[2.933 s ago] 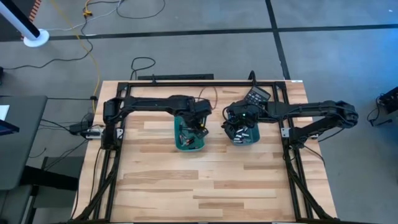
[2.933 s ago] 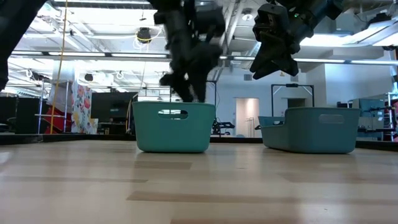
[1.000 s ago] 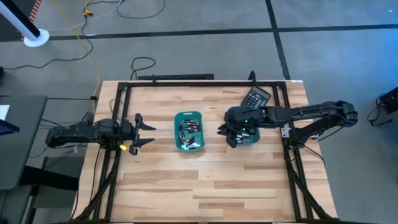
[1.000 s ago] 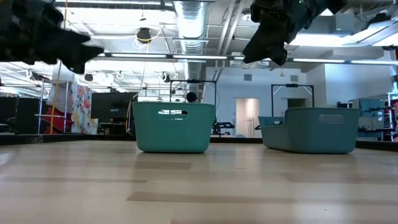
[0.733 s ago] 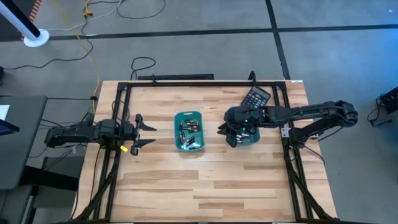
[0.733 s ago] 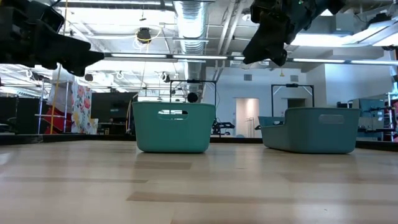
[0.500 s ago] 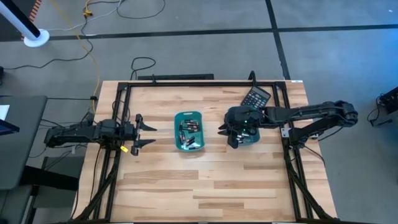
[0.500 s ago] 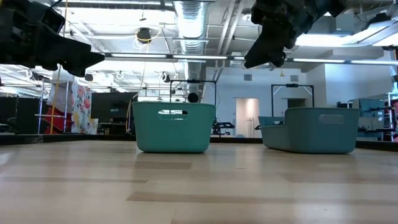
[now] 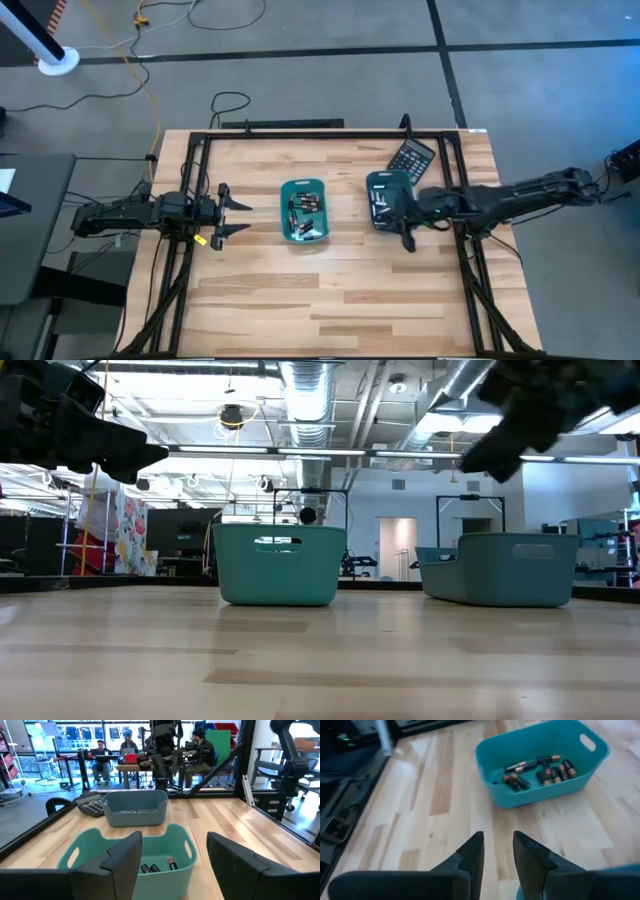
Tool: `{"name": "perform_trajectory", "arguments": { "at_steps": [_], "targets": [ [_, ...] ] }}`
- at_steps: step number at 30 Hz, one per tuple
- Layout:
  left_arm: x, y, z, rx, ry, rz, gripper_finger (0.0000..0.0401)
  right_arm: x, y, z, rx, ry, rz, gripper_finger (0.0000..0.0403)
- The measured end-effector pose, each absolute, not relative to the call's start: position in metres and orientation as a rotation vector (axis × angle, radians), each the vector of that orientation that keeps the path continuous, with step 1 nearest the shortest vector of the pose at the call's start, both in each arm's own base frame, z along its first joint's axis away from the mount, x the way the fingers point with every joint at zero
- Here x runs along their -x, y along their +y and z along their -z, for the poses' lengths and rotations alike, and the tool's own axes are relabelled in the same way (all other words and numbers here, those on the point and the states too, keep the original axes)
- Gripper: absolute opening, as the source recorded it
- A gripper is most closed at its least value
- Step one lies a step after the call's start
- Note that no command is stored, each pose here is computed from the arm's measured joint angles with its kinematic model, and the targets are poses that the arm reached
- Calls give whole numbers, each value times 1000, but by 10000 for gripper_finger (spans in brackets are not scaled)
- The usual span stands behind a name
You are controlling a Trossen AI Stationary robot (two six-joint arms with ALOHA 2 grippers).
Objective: Sort batteries
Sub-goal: Return to Home Position
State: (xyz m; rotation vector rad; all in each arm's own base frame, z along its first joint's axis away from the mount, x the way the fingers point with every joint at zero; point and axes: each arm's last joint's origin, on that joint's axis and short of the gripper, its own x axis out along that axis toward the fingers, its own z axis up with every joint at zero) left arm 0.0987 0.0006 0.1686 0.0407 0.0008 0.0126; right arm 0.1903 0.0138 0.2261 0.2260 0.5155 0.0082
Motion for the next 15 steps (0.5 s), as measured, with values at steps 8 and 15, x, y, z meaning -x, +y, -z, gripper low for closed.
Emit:
{"name": "perform_trajectory", "arguments": {
  "at_steps": [8, 15],
  "targets": [
    [-99, 1, -169, -43, 1, -13, 218, -142, 17, -191, -202, 426, -70, 122],
    [-99, 1, -168, -41, 2, -13, 218, -126, 15, -162, -166, 159, -103, 122]
  ]
}}
